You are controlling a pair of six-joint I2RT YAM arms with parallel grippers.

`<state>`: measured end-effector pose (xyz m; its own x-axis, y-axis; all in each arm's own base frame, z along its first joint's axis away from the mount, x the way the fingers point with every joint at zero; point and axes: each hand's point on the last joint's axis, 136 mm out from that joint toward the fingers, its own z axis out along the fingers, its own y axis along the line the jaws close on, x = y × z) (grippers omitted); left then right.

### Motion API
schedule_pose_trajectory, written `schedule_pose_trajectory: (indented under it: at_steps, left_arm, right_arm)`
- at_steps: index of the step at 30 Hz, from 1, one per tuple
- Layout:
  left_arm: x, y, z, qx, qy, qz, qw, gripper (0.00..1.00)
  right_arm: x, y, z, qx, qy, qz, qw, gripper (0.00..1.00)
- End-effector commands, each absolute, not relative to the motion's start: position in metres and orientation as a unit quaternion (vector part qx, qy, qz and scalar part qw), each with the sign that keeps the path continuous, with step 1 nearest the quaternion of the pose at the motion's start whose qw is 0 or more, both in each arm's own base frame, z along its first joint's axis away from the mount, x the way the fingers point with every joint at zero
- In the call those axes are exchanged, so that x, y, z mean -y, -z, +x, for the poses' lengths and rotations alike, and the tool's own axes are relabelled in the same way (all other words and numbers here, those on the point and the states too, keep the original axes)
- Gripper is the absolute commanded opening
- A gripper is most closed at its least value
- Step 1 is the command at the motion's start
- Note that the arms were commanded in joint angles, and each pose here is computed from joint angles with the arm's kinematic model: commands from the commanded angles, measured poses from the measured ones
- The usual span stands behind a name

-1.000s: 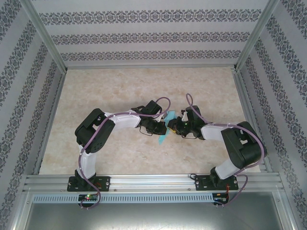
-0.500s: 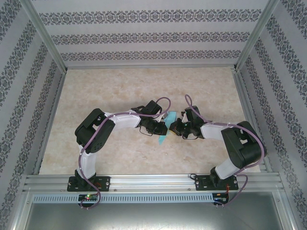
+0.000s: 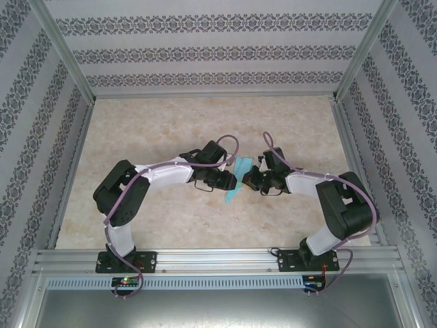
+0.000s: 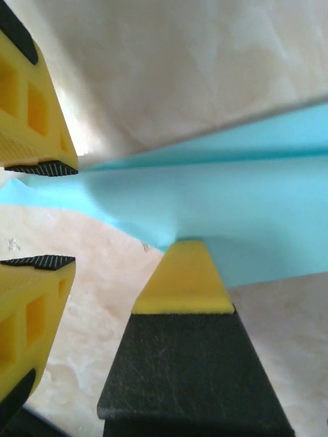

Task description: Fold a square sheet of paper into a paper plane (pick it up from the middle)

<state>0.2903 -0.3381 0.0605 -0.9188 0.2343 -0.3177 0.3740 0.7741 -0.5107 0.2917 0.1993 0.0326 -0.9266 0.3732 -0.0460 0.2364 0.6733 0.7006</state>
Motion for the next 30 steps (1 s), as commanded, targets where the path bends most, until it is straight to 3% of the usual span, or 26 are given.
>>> schedule_pose_trajectory:
  at_steps: [1, 30]
  left_arm:
    - [0.322, -0.045, 0.279, -0.949, 0.238, 0.17, 0.116, 0.4]
    - [0.326, -0.006, 0.254, -0.955, 0.153, 0.238, 0.09, 0.31]
  right_arm:
    - [-0.195, -0.029, 0.295, -0.917, -0.351, 0.163, 0.093, 0.0]
    - [-0.192, -0.028, 0.303, -0.927, -0.33, 0.149, 0.092, 0.0]
